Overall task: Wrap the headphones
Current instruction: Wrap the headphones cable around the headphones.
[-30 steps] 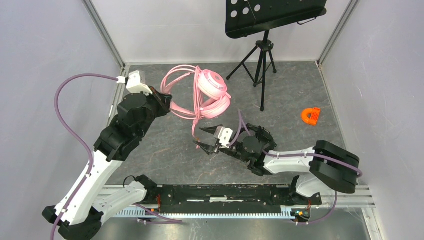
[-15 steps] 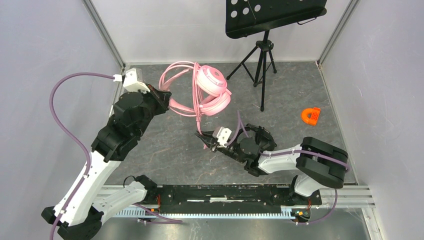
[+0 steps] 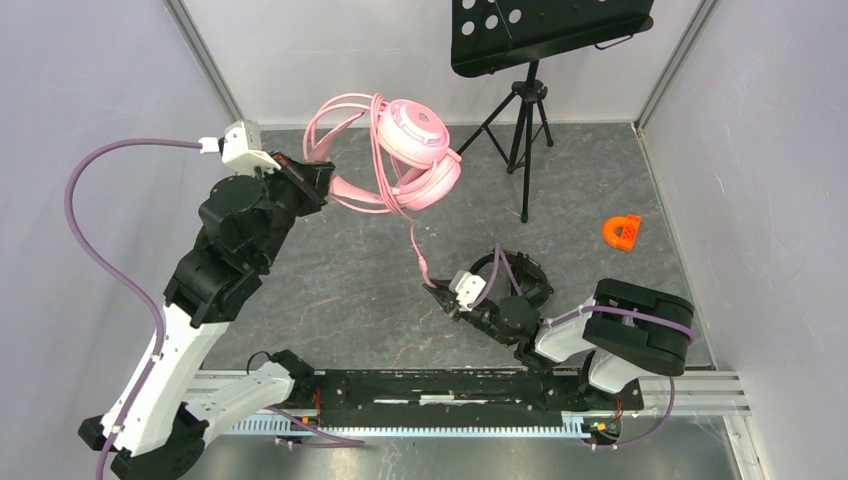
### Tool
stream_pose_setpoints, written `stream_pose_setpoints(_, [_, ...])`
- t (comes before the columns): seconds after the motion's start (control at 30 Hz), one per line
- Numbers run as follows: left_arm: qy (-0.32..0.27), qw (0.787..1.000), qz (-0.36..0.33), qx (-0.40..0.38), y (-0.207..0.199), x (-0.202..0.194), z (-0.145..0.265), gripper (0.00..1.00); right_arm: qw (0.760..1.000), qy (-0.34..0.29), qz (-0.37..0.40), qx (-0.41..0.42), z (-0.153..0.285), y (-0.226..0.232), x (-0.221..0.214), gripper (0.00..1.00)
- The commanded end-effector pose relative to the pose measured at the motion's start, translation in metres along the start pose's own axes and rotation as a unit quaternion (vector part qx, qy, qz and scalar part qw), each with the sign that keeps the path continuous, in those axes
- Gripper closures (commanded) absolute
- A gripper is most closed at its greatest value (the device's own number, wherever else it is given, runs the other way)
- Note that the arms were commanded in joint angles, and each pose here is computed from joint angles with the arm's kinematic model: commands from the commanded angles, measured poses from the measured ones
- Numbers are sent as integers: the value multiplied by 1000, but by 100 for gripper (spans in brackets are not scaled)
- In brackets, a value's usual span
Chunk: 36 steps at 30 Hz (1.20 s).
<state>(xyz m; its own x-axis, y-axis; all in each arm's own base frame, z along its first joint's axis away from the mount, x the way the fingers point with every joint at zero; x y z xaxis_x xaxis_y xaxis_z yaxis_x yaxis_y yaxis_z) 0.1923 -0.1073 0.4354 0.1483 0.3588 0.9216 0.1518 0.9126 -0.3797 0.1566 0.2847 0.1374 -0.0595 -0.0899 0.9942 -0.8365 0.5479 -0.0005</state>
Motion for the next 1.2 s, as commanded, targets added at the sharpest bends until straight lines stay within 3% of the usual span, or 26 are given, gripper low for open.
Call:
stream_pose_setpoints(0.0, [-85, 991, 97, -43, -18, 46, 14, 98, 998, -50, -1, -33, 1, -7, 17, 80])
stream_pose_setpoints(0.1, [-84, 991, 96, -50, -19, 47, 17, 98, 998, -49, 0, -43, 3, -11, 15, 90])
stream_pose_setpoints(0.27, [-61, 990, 83, -100, -29, 48, 27, 98, 997, -58, -20, -48, 4, -18, 17, 91])
stream_pose_setpoints(0.47, [-9, 975, 59, -216, -44, 36, 53, 98, 995, -77, -52, -41, 2, -33, 26, 93])
stream_pose_setpoints(0.67, [67, 957, 6, -283, -45, 16, 77, 98, 991, -98, -78, -40, 5, -50, 38, 94])
stream_pose_setpoints(0.83, [131, 928, -51, -344, -46, -7, 85, 98, 990, -105, -82, -42, 8, -58, 45, 95])
stream_pose_setpoints(1.17, [191, 891, -196, -362, -24, -46, 79, 98, 993, -70, -83, -52, 17, -76, 54, 97])
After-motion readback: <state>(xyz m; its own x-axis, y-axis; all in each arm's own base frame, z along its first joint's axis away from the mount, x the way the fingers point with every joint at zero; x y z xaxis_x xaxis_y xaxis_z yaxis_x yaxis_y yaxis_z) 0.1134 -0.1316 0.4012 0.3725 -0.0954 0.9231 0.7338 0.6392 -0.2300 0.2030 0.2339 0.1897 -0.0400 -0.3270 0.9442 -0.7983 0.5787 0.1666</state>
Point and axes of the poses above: each gripper's point midway between its finger pads, its own z axis back along the fingers, its own y axis along the line the jaws close on, x = y × z, the point moved 7 cm from there along z, back along the fingers, and after that the axes turned 11 degrees about -z, right-handed, at the moved point
